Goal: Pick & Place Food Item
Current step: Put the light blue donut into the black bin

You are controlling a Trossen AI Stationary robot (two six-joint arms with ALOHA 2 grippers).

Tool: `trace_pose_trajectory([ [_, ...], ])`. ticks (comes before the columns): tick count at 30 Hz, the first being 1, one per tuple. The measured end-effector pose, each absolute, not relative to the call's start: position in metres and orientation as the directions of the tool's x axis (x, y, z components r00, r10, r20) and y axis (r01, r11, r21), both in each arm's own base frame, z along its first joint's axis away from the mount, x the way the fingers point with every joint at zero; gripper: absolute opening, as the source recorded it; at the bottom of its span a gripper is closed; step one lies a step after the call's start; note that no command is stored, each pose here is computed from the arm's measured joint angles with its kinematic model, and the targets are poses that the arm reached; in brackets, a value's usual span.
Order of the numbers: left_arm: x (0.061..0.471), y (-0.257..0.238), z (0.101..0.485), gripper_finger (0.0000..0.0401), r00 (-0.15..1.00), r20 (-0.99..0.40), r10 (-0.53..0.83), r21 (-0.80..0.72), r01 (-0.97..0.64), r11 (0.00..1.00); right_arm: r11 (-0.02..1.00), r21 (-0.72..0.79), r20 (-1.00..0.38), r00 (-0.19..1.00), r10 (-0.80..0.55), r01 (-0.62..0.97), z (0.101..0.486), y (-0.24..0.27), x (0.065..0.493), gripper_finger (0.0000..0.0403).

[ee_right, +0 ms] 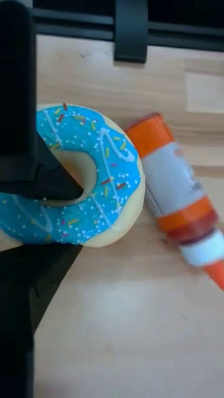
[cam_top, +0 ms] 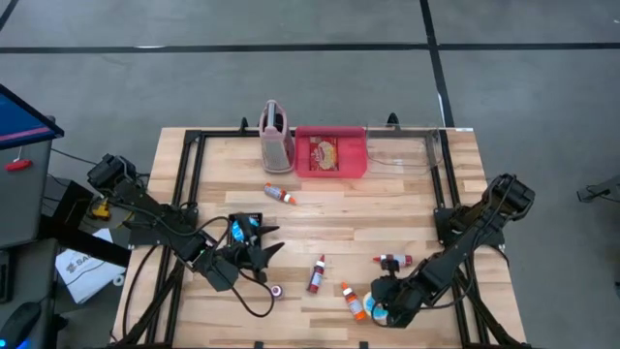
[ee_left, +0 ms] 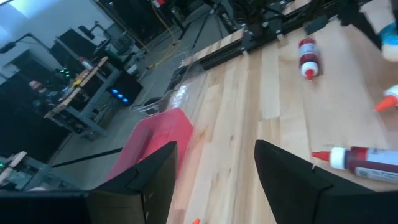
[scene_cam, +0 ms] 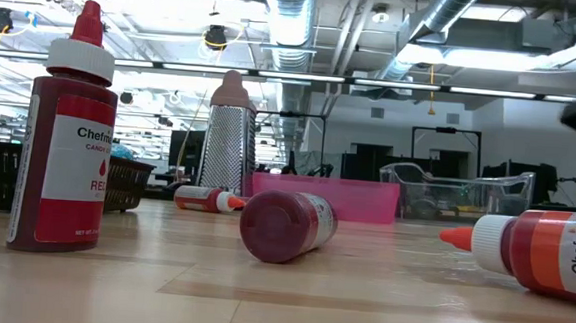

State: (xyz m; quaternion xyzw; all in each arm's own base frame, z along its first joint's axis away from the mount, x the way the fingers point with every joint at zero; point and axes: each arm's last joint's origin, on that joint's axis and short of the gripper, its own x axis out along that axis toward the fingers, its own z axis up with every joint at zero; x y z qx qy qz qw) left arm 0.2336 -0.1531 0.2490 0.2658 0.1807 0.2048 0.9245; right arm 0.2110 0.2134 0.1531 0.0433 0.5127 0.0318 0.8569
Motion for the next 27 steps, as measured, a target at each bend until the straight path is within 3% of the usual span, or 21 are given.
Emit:
trace_pose_trajectory([
  [4,0.233,-0.153,0.25,0.0208,0.842,-0.21,0.497,0.567,-0.309,0.763,0.999,0.008,-0.868,0.496,0.028,-0.042,0.177,0.218,0.22,0.0098],
  [10,0.237,-0.155,0.257,0.0208,0.863,-0.175,0.474,0.483,-0.344,0.805,0.961,-0.266,-0.789,0.591,-0.17,-0.078,0.218,0.221,0.229,0.0098],
  [18,0.242,-0.163,0.27,0.022,0.94,-0.139,0.312,0.301,-0.26,0.917,0.778,-0.625,-0.566,0.722,-0.398,-0.061,0.245,0.216,0.238,0.0098],
  [27,0.252,-0.161,0.275,0.0289,0.986,-0.123,0.115,0.181,-0.092,0.979,0.578,-0.816,-0.358,0.765,-0.536,0.023,0.254,0.206,0.256,0.0098],
])
